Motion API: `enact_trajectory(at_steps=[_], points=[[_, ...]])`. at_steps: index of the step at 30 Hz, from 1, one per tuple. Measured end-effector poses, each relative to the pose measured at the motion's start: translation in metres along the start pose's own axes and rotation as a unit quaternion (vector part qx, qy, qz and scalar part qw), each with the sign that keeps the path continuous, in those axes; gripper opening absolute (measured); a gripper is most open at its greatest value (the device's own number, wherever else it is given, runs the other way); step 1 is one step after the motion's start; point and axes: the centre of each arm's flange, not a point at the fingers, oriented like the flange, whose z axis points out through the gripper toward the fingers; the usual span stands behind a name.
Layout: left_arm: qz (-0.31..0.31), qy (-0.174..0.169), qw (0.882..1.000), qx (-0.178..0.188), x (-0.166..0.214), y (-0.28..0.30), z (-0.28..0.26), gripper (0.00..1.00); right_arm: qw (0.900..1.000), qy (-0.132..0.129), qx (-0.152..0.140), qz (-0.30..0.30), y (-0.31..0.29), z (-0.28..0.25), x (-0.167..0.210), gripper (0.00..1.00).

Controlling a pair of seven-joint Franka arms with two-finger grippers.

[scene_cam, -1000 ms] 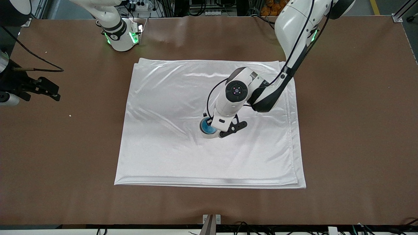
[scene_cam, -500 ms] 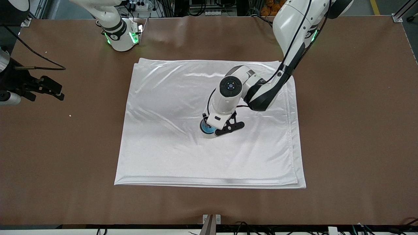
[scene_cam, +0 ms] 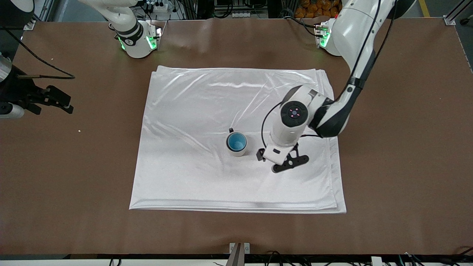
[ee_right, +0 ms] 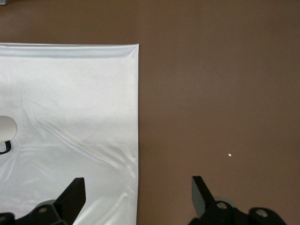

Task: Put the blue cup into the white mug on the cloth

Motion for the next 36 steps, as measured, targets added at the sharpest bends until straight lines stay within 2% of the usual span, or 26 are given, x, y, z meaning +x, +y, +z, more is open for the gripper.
enact_trajectory(at_steps=[10,14,19,22,27,36], points=[[0.045,0.015,0.999,0.007,0.023,-0.086,-0.025,1.00,1.000,0.000,0.000,0.000,0.000,0.000,0.000,1.00],[0.068,0.026,0.997,0.012,0.021,-0.100,-0.050,1.00,1.000,0.000,0.000,-0.001,-0.001,0.000,0.000,1.00],[0.065,0.031,0.997,0.018,0.011,-0.116,-0.091,1.00,1.000,0.000,0.000,-0.001,-0.002,0.000,0.000,1.00],[0.060,0.021,0.998,0.018,0.000,-0.127,-0.116,1.00,1.000,0.000,0.000,-0.002,-0.002,0.000,0.000,1.00],[0.078,-0.016,0.997,0.011,-0.025,-0.138,-0.162,1.00,1.000,0.000,0.000,-0.003,-0.003,0.000,0.000,1.00],[0.097,-0.058,0.994,0.006,-0.087,-0.157,-0.269,1.00,1.000,0.000,0.000,-0.004,-0.005,0.000,0.000,1.00]])
